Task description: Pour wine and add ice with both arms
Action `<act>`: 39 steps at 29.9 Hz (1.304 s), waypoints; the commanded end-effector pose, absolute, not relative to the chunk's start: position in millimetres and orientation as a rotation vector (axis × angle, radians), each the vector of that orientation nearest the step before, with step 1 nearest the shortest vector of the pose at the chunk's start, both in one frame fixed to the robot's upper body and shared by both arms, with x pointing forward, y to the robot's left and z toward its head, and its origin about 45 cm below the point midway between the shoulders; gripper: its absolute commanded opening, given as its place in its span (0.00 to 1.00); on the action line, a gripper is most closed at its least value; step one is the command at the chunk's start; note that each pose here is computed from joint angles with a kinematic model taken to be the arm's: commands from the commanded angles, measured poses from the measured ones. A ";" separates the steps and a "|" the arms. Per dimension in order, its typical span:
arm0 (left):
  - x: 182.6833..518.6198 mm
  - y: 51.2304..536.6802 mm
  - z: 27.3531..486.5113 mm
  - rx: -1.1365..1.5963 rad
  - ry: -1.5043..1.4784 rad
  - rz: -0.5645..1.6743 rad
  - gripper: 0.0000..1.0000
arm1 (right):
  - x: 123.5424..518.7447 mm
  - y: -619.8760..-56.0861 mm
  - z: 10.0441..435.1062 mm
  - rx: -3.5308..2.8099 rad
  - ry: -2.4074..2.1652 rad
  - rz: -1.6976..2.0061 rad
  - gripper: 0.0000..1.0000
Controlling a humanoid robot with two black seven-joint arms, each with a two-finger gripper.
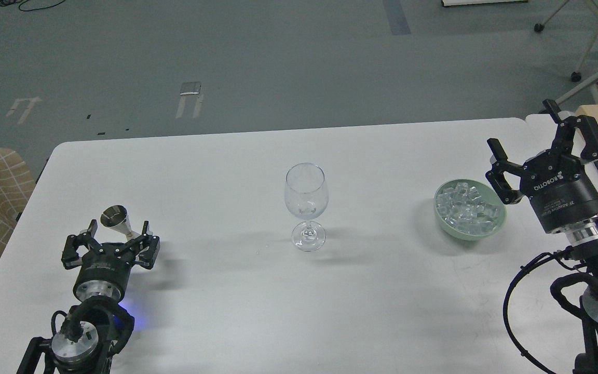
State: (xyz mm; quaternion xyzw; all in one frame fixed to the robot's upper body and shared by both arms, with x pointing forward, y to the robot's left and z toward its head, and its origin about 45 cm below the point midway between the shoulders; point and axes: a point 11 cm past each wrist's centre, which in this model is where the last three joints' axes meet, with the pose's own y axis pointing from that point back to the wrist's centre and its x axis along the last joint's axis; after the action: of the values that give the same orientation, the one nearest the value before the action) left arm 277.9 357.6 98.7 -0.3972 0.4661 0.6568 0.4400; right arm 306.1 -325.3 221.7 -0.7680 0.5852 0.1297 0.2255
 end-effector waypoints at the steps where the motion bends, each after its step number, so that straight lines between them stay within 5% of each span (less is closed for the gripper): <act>1: 281.3 357.1 98.3 -0.983 1.161 1.632 1.00 | 306.1 -325.6 220.7 -2.117 1.616 0.361 1.00; 20: 280.3 358.5 101.4 -0.995 1.140 1.632 0.92 | 306.2 -326.6 216.7 -2.116 1.625 0.374 1.00; 23: 279.3 356.8 105.8 -1.022 1.094 1.579 0.64 | 306.2 -326.6 216.7 -2.116 1.625 0.374 1.00; 39: 278.6 355.4 103.8 -1.025 1.078 1.553 0.65 | 306.5 -326.5 217.2 -2.116 1.624 0.372 1.00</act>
State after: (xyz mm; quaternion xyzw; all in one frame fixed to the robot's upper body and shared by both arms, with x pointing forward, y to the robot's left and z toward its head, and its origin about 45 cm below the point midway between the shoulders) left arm 279.3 355.7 106.0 -0.4215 0.4387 0.6347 0.4764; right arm 306.5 -326.5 217.1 -0.7660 0.5879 0.1348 0.2224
